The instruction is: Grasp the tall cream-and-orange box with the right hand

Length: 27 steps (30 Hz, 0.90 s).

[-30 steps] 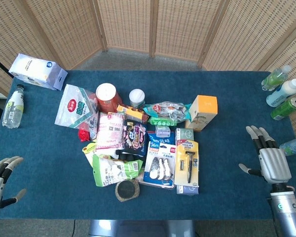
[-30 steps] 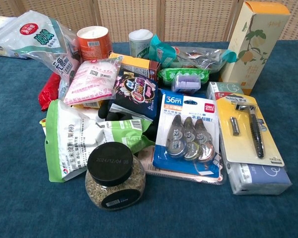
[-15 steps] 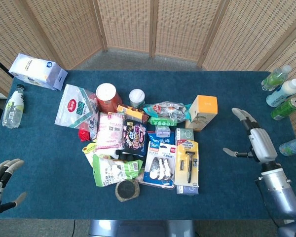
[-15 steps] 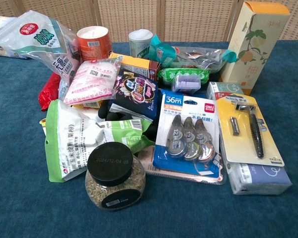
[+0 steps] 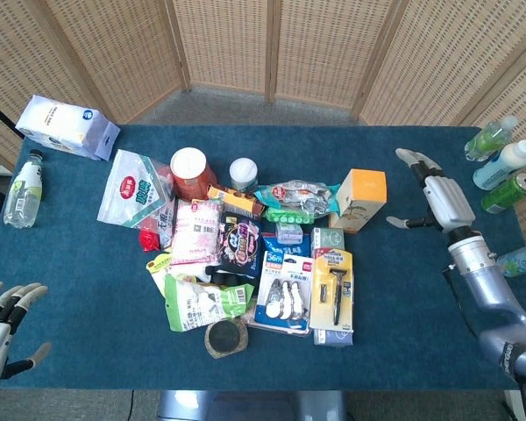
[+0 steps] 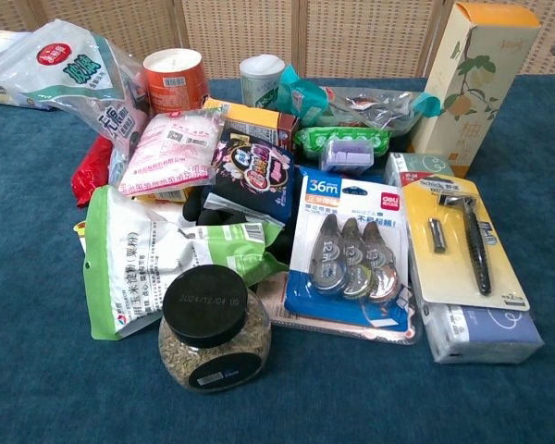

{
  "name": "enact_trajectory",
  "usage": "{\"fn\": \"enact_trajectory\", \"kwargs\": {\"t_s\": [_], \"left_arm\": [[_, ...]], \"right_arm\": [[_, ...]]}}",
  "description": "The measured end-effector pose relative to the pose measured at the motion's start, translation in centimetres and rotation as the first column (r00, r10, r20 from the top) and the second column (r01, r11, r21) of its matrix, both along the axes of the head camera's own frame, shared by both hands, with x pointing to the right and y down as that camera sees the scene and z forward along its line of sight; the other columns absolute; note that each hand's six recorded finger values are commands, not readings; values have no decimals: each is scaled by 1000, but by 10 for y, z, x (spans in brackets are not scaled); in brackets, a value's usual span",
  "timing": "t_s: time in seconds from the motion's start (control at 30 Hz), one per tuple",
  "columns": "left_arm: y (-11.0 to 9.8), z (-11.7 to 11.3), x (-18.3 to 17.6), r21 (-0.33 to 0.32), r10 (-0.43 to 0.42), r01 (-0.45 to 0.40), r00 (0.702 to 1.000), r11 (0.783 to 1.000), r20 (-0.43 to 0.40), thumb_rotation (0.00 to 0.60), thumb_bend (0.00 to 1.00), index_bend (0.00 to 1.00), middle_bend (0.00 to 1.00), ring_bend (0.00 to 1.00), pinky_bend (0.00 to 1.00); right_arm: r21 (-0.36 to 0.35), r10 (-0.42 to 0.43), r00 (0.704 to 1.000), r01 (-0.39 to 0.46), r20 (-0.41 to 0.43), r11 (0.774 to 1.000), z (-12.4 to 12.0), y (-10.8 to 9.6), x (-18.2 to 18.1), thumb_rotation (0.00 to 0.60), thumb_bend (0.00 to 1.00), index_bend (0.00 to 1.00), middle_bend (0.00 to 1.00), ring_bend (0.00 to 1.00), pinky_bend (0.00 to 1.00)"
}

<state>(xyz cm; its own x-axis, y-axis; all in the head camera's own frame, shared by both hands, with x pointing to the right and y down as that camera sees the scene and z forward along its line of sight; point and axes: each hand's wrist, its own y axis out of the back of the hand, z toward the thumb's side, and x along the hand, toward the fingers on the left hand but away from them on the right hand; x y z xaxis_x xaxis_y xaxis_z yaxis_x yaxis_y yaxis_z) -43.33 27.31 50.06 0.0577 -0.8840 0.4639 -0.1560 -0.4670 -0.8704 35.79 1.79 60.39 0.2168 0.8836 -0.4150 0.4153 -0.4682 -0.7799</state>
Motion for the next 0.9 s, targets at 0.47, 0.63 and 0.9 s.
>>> {"fn": "enact_trajectory", "kwargs": {"t_s": [0.47,0.63,0.9], "left_arm": [[7,-2,-1,-9,-11,11,1000,1000,2,600,256,176,218,188,0],[9,-1,-5,-9,-17,17,1000,1000,-1,600,256,175,211,187,0],[11,1,-10,-13,-31,30,999,999,-14,600,257,173,206,188,0]], "right_arm": [[-182,3,999,-13,-52,983,56,-21,-23,600,61,244,337,317,328],[-230,50,999,-49,2,972,64,-19,-28,600,63,480,736,764,568],[-313,180,973,-127,146,941,64,-16,-29,600,65,613,1000,1000,731]]}}
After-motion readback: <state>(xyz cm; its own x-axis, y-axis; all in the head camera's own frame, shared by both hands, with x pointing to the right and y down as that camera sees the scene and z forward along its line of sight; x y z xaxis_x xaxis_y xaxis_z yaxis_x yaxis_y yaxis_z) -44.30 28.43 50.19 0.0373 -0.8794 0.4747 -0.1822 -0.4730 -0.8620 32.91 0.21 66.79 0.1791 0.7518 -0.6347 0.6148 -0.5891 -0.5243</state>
